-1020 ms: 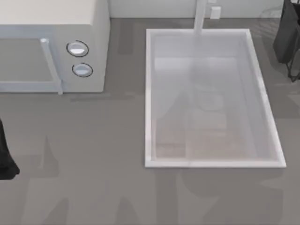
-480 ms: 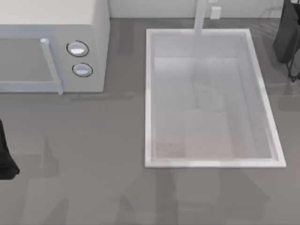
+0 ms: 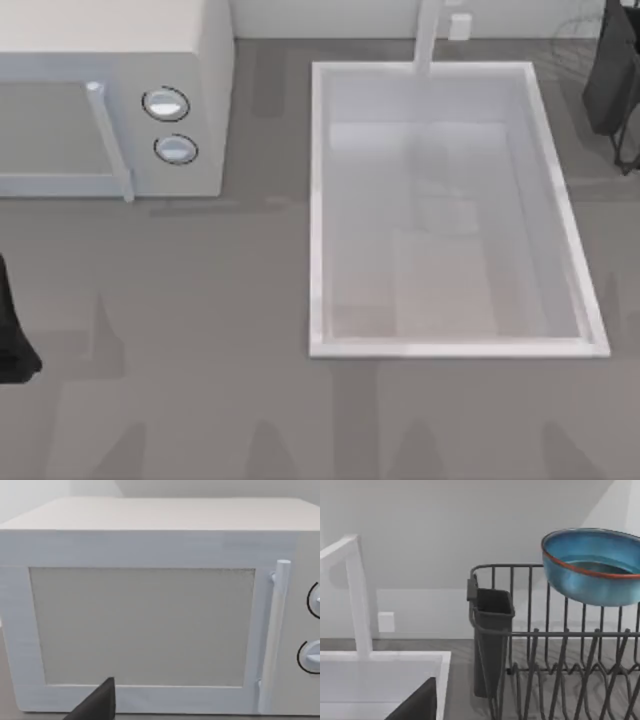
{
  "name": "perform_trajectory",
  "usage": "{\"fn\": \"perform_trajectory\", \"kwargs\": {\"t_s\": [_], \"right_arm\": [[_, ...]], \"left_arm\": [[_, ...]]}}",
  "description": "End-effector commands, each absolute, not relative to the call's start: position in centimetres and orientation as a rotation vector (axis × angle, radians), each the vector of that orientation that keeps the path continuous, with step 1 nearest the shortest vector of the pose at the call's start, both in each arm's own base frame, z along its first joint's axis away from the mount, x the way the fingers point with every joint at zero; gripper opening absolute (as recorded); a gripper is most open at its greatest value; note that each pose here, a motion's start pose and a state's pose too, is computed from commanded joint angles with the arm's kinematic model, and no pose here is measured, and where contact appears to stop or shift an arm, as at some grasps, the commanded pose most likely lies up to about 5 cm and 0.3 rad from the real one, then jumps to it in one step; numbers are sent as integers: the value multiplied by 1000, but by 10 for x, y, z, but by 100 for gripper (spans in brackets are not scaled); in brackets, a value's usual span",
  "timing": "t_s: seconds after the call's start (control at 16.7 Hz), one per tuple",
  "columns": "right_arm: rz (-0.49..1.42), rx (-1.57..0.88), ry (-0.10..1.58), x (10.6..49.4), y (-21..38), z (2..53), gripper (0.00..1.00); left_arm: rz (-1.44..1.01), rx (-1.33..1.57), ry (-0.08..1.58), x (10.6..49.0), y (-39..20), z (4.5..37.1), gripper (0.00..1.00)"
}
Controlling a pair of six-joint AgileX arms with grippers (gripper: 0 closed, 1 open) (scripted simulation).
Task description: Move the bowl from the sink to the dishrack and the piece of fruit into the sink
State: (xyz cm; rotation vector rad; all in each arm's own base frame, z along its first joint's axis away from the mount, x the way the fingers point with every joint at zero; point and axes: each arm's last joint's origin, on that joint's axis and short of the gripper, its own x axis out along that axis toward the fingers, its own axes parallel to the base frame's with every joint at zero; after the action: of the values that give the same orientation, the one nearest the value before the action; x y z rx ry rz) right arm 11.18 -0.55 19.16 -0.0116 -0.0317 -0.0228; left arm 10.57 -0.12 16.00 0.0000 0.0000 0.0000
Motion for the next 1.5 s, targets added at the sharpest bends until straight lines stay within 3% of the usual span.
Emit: {"fn": "perform_trajectory", "kwargs": {"t_s": [0.3, 1.5], "right_arm": [[0, 0, 0, 106, -1, 160, 100], [0, 0, 0, 106, -1, 160, 100]], "left_arm": [[0, 0, 0, 106, -1, 160, 100], [0, 0, 0, 106, -1, 160, 100]]}}
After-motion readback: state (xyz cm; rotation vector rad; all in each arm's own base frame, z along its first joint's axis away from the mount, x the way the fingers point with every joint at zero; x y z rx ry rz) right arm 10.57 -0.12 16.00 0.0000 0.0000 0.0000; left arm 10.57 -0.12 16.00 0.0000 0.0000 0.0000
